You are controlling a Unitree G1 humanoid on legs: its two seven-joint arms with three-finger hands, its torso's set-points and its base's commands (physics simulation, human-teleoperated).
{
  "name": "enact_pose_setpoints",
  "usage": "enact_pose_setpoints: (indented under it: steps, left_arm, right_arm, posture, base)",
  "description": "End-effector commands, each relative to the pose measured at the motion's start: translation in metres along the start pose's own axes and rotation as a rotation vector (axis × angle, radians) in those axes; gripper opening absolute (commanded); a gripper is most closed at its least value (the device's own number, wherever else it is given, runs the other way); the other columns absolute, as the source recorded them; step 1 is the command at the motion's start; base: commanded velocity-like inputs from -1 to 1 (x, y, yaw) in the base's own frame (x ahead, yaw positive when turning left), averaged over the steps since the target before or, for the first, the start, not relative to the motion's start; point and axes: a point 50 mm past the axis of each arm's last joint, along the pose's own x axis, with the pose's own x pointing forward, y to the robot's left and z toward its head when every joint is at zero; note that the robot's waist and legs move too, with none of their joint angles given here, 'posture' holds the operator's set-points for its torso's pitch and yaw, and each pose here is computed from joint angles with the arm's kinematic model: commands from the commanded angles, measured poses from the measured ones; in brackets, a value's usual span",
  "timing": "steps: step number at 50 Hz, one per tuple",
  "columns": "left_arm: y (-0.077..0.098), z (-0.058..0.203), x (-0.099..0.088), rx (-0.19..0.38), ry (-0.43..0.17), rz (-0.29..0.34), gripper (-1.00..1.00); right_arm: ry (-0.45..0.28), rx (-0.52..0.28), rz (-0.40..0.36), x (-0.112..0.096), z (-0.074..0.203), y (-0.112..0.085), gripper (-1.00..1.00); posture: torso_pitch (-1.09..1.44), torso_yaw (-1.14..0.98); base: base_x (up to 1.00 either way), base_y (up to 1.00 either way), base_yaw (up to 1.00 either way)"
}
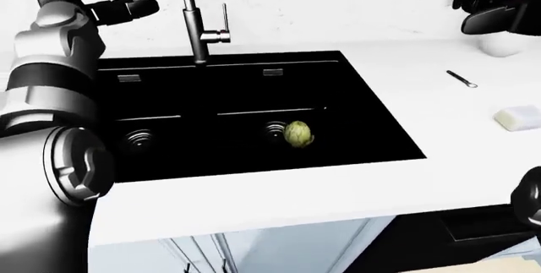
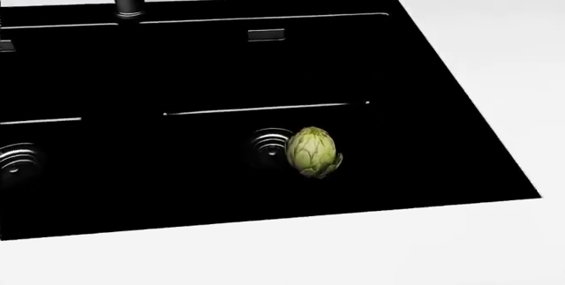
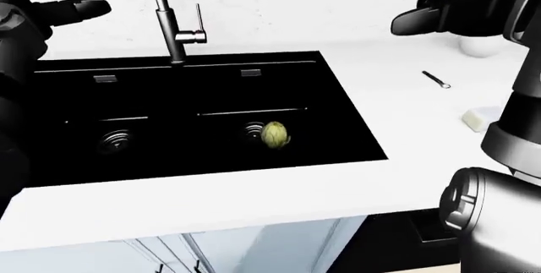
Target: Turn the sink spout to the right.
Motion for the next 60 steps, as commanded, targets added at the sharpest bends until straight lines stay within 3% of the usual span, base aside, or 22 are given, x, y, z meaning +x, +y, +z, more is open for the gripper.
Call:
enact_pose_setpoints:
  steps: [1,60]
  left_arm:
    - [0.0054,0.0382,-0.0048,-0.037,-0.146,0.017,1.00]
    - [0.0027,0.0362,-0.0047,0.005,-0.147,0.017,1.00]
  right_arm:
    - [-0.094,-0.035,-0.005,-0.0095,0.0181,0.0006,1.00]
    - [-0.112,-0.035,0.000,-0.0108,0.0225,0.0004,1.00]
  posture:
    - [0.00,0.00]
    - [-0.06,0.00]
  base:
    - [0.39,0.00,0.00]
    - [0.04,0.00,0.00]
